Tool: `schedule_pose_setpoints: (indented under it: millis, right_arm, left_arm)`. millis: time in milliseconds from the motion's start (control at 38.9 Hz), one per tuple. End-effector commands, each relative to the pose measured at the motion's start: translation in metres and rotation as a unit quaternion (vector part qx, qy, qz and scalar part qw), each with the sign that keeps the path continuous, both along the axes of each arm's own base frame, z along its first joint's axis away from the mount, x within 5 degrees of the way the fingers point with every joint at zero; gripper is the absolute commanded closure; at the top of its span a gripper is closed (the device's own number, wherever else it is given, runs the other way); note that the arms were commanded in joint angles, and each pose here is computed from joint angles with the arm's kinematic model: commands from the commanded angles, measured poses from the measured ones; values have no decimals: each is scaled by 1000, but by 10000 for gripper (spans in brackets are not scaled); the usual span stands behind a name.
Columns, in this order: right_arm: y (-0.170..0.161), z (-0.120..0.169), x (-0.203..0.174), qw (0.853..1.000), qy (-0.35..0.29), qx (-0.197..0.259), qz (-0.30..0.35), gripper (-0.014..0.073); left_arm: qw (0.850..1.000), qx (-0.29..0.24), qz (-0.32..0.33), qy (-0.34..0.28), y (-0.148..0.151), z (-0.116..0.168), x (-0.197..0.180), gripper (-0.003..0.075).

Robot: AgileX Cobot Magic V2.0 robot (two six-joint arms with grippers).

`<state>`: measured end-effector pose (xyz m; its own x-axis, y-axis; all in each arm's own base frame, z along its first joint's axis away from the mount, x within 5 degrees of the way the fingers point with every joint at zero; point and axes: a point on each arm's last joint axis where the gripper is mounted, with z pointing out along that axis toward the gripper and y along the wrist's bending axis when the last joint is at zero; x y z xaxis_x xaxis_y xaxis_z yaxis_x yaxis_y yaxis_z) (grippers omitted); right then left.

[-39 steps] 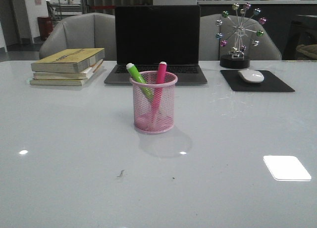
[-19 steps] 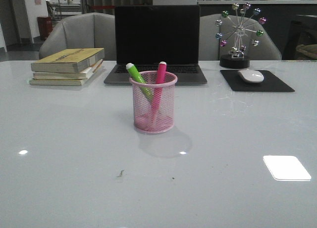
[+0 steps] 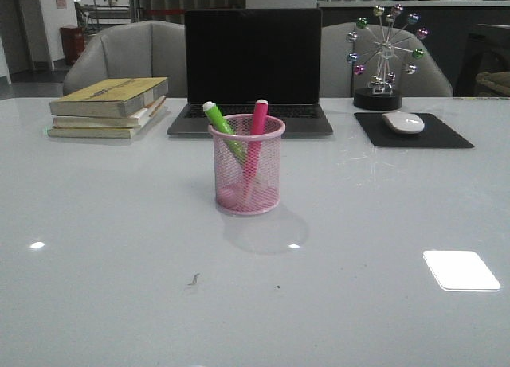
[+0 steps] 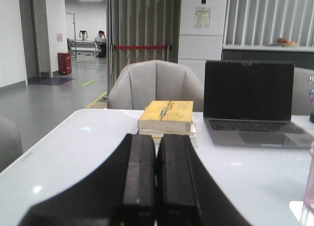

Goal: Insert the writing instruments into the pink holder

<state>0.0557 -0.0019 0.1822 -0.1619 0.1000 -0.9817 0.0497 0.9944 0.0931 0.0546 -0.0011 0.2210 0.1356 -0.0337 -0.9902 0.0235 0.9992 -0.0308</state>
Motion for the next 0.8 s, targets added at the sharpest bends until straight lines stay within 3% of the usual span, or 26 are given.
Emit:
schedule_pose_setpoints:
  millis: [0, 128, 283, 462, 771]
  right_arm:
    - [0, 9, 0, 999, -53, -5, 2, 573]
    - [0, 9, 0, 999, -53, -5, 2, 573]
    - [0, 9, 0, 999, -53, -5, 2, 573]
    - [0, 9, 0, 999, -53, -5, 2, 573]
    - [0, 9, 0, 999, -53, -5, 2, 573]
  left_arm:
    - [998, -1, -3, -58, 0, 8, -3, 621]
    - [1000, 0, -4, -23, 0, -2, -1, 621]
    - [1000, -2, -4, -17, 0, -3, -1, 621]
    - [999, -45, -8, -12, 0, -4, -1, 621]
    - [999, -45, -8, -12, 0, -4, -1, 621]
